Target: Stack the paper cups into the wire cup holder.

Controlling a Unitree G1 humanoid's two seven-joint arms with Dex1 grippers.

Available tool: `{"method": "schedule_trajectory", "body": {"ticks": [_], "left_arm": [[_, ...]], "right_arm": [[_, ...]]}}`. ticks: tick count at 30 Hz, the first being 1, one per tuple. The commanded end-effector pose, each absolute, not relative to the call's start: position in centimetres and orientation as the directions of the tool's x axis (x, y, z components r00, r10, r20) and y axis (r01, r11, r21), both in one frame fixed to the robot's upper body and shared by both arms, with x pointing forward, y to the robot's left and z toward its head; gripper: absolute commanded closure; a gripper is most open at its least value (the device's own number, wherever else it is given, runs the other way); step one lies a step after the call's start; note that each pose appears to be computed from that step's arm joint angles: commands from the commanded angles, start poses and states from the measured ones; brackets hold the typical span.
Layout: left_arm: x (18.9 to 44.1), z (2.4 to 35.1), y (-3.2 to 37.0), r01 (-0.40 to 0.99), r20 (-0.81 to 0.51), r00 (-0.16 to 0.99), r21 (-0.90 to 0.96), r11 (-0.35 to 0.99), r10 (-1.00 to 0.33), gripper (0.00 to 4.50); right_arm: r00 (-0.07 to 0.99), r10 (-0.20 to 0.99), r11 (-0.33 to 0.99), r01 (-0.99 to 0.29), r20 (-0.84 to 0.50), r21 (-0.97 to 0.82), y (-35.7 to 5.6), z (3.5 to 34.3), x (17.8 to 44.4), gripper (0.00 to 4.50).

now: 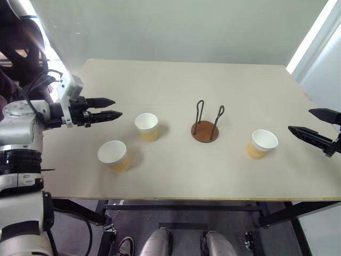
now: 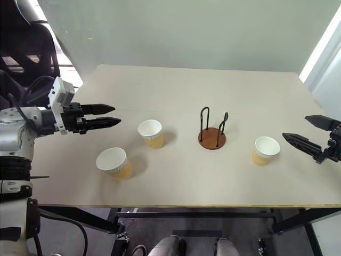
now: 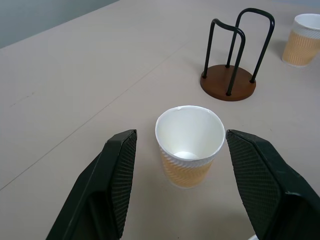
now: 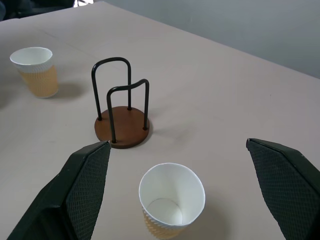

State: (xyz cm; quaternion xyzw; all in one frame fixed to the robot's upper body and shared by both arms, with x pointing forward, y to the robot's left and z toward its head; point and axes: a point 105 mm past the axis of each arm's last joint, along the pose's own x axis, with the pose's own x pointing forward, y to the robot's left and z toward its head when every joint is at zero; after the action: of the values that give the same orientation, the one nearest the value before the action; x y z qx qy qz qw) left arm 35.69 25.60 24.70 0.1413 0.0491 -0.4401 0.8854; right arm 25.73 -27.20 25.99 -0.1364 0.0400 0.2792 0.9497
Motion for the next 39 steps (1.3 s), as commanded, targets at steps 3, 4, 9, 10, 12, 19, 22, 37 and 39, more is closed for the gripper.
{"method": "schedule_trajectory", "body": {"ticks": [3,4,9,10,12,19,22,37,39], "left_arm": [[35.3,25.9,25.4,0.795,-0.190,0.600,0.246,0.554,-0.777,1.48],[35.3,26.0,25.4,0.796,-0.190,0.600,0.246,0.554,-0.777,1.48],[35.2,26.4,25.3,0.798,-0.174,0.594,0.254,0.547,-0.785,1.48],[35.2,26.6,25.3,0.798,-0.171,0.593,0.256,0.545,-0.787,1.48],[35.1,26.7,25.2,0.800,-0.168,0.589,0.258,0.541,-0.790,1.48],[33.9,28.2,24.8,0.825,-0.171,0.543,0.294,0.483,-0.822,1.48],[33.6,28.5,25.1,0.824,-0.176,0.543,0.300,0.480,-0.821,1.48],[33.5,27.4,24.4,0.838,-0.194,0.529,0.273,0.473,-0.826,1.48],[33.4,27.3,24.4,0.838,-0.195,0.529,0.273,0.473,-0.826,1.48]], "right_arm": [[0.846,0.523,0.800,-0.530,-0.107,-0.281,-27.0,27.4,25.4,0.00],[0.845,0.524,0.800,-0.530,-0.106,-0.282,-27.0,27.5,25.4,0.00],[0.804,0.593,0.774,-0.584,-0.044,-0.246,-24.7,28.0,25.8,0.00],[0.775,0.632,0.750,-0.620,-0.031,-0.231,-23.2,27.9,25.9,0.00],[0.736,0.677,0.719,-0.665,-0.012,-0.204,-20.5,27.5,26.6,0.00],[0.770,0.638,0.765,-0.637,-0.017,-0.095,-15.8,25.7,29.7,0.00],[0.773,0.629,0.773,-0.633,-0.082,-0.033,-14.2,23.9,30.2,0.00],[0.838,0.506,0.862,-0.501,-0.206,0.080,-12.7,19.0,33.4,0.00],[0.849,0.489,0.872,-0.484,-0.200,0.075,-12.9,19.0,33.9,0.00]]}}
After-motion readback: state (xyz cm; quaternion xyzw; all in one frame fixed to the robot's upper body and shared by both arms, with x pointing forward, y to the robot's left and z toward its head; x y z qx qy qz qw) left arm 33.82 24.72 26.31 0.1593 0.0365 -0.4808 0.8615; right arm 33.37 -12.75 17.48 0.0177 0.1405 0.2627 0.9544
